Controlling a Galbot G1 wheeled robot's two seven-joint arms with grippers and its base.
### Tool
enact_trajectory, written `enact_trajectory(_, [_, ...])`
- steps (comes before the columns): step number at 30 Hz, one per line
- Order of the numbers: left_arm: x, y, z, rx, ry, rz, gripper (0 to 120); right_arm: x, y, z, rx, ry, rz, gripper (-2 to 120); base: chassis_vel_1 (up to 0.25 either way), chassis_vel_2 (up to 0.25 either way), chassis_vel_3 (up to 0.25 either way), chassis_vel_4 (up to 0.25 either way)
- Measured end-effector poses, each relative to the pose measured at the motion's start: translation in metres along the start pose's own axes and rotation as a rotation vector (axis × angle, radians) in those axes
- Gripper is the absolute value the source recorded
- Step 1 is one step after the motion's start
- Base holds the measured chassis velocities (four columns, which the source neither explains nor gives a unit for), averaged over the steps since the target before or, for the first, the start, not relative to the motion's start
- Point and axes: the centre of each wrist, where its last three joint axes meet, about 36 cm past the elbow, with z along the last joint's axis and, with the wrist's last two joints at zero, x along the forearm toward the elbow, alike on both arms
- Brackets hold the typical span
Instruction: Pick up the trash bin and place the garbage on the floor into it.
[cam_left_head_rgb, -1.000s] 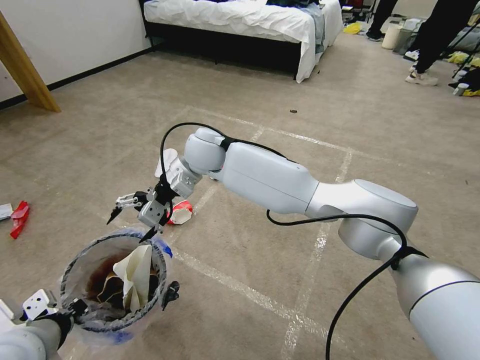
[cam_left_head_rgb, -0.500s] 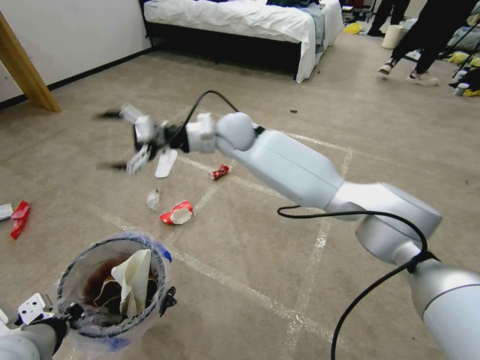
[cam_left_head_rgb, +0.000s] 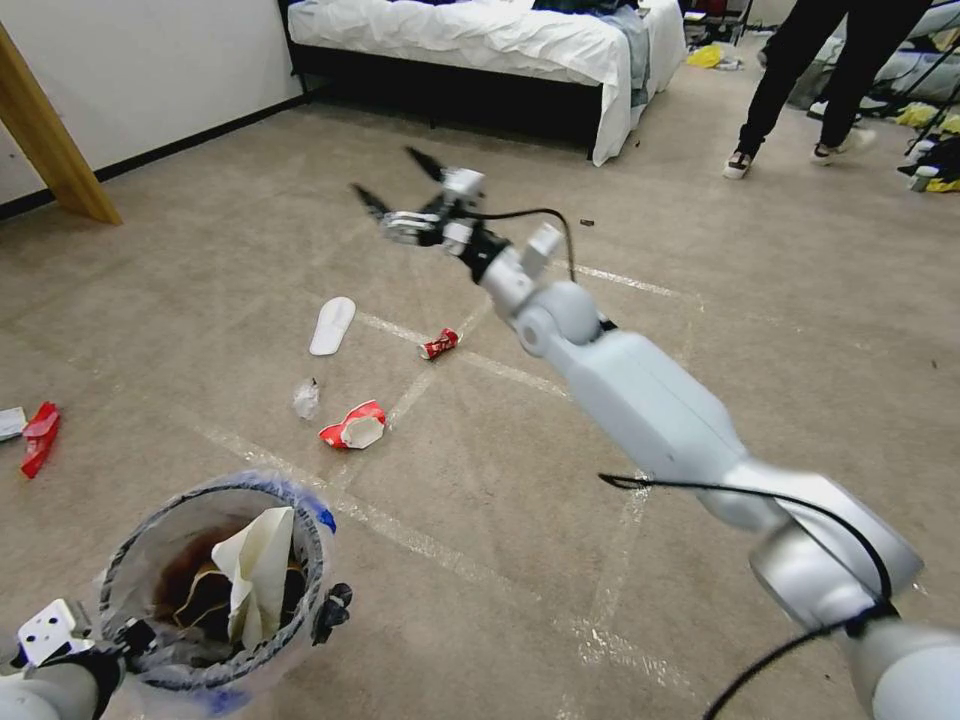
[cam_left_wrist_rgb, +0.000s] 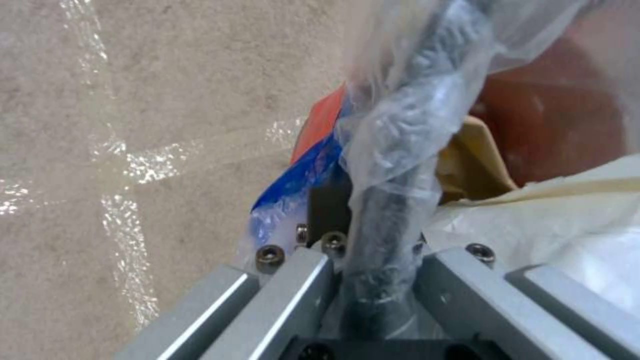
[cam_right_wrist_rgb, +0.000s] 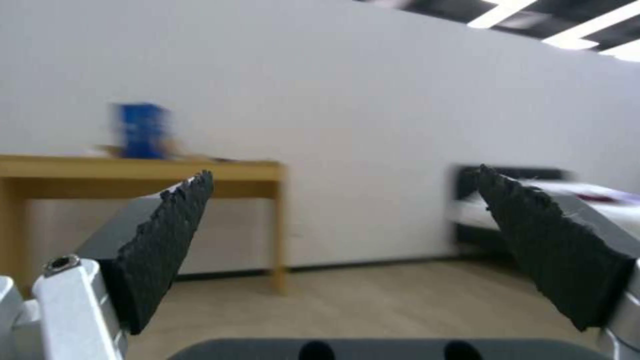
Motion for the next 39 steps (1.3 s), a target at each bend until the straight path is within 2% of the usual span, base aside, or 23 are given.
enact_trajectory(1, [0.001,0.001,-0.001,0.002,-0.004,-0.005,0,0.026,-0.003,0.01,0.019,0.034,0.075,100,0.0,0.0,0.0,0.0])
enact_trajectory(2, [0.001,0.001,-0.001,0.002,-0.004,-0.005,0,0.026,-0.003,0.01,0.019,0.034,0.075,100,0.0,0.0,0.0,0.0])
enact_trajectory(5, [0.003,0.004,-0.001,0.011,-0.011,-0.017,0,0.083,-0.003,0.026,0.067,0.11,0.25,100,0.0,0.0,0.0,0.0])
enact_trajectory(12, [0.007,0.009,-0.004,0.016,-0.025,-0.036,0,0.127,0.002,0.036,0.15,0.166,0.385,100,0.0,0.0,0.0,0.0])
enact_trajectory(14, [0.008,0.011,-0.005,0.011,-0.029,-0.04,0,0.151,0.01,0.044,0.187,0.178,0.437,100,0.0,0.0,0.0,0.0])
enact_trajectory(19, [0.007,0.013,-0.007,0.011,-0.037,-0.048,0,0.176,0.027,0.054,0.204,0.18,0.471,100,0.0,0.0,0.0,0.0])
enact_trajectory(21, [0.006,0.015,-0.008,0.016,-0.04,-0.052,0,0.198,0.048,0.057,0.198,0.171,0.49,100,0.0,0.0,0.0,0.0])
enact_trajectory(24, [0.006,0.014,-0.009,0.018,-0.042,-0.048,0,0.21,0.057,0.058,0.2,0.163,0.492,100,0.0,0.0,0.0,0.0])
enact_trajectory(32, [0.01,0.018,-0.017,0.035,-0.043,-0.035,0,0.243,0.069,0.061,0.23,0.172,0.502,100,0.0,0.0,0.0,0.0])
enact_trajectory(39, [0.012,0.015,-0.015,0.034,-0.036,-0.014,0,0.263,0.081,0.068,0.227,0.188,0.492,100,0.0,0.0,0.0,0.0])
